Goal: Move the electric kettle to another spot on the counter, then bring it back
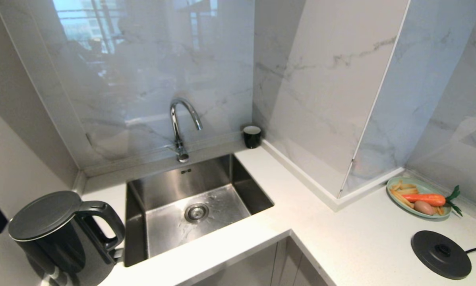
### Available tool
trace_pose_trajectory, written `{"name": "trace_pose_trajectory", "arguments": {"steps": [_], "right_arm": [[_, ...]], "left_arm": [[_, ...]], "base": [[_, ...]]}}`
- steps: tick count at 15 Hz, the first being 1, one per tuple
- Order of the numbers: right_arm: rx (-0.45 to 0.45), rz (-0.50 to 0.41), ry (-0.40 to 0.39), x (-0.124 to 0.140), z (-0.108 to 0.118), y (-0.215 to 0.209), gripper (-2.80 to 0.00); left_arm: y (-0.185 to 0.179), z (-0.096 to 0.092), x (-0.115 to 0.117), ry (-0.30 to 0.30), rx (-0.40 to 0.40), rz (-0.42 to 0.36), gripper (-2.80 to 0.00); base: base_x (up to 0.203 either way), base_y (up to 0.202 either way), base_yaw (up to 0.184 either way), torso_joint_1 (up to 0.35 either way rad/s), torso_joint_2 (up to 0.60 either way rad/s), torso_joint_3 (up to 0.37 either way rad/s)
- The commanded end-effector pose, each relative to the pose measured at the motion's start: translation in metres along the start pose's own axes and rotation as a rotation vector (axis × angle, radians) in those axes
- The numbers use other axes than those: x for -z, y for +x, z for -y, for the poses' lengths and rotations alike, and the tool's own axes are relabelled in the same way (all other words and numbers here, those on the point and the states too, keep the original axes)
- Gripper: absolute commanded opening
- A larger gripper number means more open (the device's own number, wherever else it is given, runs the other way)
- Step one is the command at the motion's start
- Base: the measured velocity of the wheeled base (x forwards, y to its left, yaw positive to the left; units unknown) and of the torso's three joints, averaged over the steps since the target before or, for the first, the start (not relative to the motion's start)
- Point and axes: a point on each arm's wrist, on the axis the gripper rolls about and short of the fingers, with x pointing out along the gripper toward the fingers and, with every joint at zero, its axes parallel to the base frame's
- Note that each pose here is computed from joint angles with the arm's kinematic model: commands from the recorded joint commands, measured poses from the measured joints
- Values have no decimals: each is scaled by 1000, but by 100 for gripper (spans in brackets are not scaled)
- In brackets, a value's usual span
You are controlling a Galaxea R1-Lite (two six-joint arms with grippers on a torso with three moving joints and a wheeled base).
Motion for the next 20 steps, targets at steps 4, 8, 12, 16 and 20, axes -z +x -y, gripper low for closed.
{"name": "trace_pose_trajectory", "arguments": {"steps": [4,8,12,16,20], "right_arm": [[0,1,-2,0,0,0,-280],[0,0,0,0,0,0,-280],[0,0,0,0,0,0,-280],[0,0,0,0,0,0,-280],[0,0,0,0,0,0,-280]], "left_arm": [[-55,-59,-4,32,-284,-47,-280],[-74,-61,20,41,-366,-43,-280],[-85,-51,74,6,-144,18,-280],[-101,-40,123,-14,296,39,-280],[-111,-39,150,-96,375,-132,-280]], "base": [[0,0,0,0,0,0],[0,0,0,0,0,0],[0,0,0,0,0,0],[0,0,0,0,0,0],[0,0,0,0,0,0]]}}
